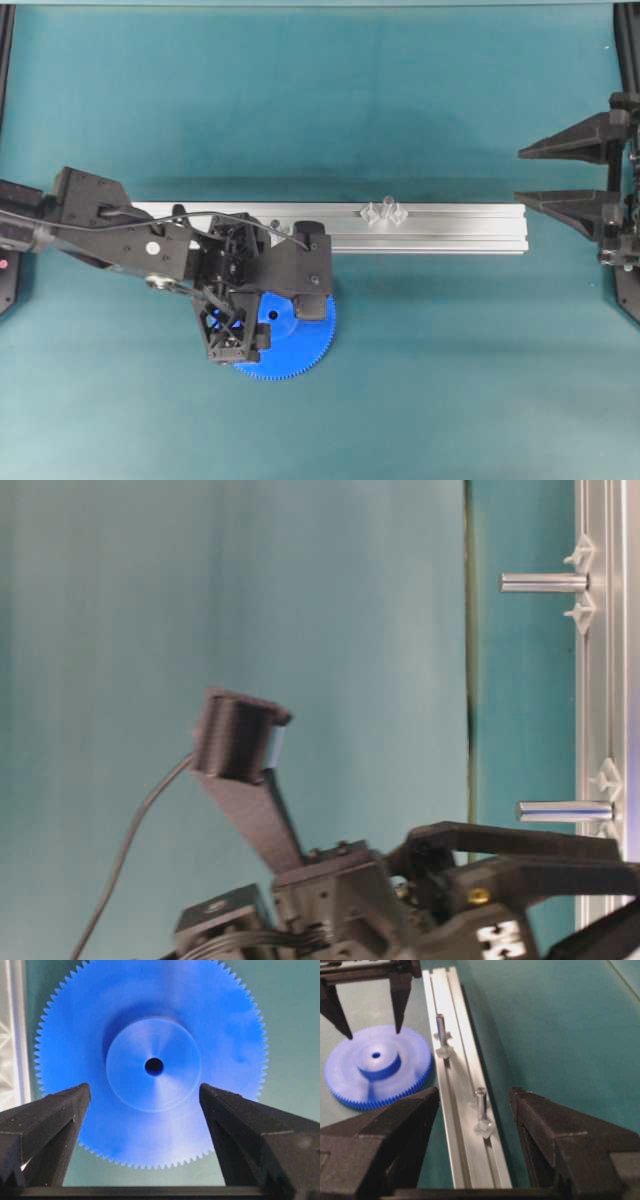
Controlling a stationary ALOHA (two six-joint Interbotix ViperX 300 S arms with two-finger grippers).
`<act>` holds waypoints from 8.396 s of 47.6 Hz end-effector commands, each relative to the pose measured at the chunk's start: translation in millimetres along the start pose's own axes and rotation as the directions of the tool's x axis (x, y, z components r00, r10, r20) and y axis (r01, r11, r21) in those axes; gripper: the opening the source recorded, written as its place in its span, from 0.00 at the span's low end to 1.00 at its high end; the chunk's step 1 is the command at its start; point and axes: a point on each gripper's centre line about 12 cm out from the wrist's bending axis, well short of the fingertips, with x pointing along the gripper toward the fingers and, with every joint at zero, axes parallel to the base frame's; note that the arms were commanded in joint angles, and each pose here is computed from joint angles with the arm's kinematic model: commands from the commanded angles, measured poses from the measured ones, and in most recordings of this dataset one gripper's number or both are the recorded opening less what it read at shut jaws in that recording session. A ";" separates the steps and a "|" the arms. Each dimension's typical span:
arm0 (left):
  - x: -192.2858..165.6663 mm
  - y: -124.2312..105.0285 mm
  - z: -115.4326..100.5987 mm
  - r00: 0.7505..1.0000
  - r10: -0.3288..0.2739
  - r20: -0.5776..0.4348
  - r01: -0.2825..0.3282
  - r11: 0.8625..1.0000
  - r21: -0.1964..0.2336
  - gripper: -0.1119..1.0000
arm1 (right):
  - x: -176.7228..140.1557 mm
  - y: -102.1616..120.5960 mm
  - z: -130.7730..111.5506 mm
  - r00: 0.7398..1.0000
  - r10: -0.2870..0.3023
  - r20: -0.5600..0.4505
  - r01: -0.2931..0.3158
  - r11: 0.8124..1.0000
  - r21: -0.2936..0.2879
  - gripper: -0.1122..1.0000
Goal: Insert the large gear onto the shaft.
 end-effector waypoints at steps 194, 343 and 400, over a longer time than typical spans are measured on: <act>-34.1 5.8 59.4 0.960 -0.015 0.280 -0.011 0.996 0.092 0.80 | -14.0 -2.0 -2.4 1.000 -0.010 0.014 0.009 0.999 0.052 0.72; 0.2 88.6 138.0 0.967 0.102 0.232 -0.145 0.973 0.178 0.80 | -19.0 -2.1 -8.0 0.999 -0.008 0.053 0.003 0.997 0.078 0.72; -11.4 117.1 121.8 0.966 0.139 0.220 -0.165 0.981 0.105 0.80 | -19.1 -2.1 -7.0 0.998 -0.007 0.057 0.003 0.997 0.079 0.72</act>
